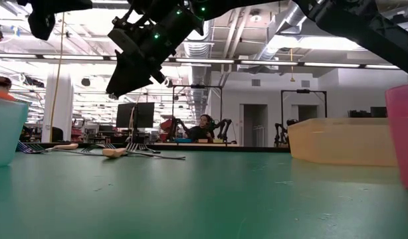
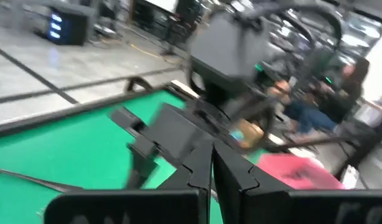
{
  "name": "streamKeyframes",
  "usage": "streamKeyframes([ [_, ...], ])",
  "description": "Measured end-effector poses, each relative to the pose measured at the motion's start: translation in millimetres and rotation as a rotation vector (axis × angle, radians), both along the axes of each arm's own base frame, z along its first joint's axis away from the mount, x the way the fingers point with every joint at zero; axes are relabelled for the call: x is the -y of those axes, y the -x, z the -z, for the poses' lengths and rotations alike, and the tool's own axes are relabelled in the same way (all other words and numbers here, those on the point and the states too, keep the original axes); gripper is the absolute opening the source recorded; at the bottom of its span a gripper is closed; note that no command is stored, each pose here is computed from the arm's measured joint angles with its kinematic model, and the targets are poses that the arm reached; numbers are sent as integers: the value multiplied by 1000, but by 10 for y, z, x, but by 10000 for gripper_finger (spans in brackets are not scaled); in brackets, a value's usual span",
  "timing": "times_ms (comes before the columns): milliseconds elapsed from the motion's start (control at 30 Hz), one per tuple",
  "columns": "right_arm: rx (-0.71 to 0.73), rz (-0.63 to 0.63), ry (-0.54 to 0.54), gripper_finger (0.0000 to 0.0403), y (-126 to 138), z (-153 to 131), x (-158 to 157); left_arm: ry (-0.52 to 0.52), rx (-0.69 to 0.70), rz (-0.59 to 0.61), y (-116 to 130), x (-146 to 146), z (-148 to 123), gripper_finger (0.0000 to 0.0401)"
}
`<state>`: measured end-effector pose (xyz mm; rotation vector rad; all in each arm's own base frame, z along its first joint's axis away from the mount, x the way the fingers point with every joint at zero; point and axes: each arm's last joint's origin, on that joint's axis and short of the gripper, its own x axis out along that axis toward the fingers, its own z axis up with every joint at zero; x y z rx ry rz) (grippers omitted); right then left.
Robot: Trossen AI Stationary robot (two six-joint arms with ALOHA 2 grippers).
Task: Sort silverware by color (type)
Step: Put the blue fork into the orange bin
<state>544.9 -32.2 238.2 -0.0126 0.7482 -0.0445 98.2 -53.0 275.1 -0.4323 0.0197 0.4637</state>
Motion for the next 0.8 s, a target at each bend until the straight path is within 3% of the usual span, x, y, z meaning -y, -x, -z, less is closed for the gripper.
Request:
streamKeyframes([
  [400,-50,-33,36,159,45,8,21,51,21,-45,-54,-30,-7,0],
  [533,-91,-23,101,159,93,-15,82,11,37,96,-1,-75,-353,5],
  [667,-134,24,133,159,169,-74,185,-108,65,128,131,-174,-762,16],
  [800,-163,58,112,159,205,-67,250,-224,20,204,267,-264,-888,22],
])
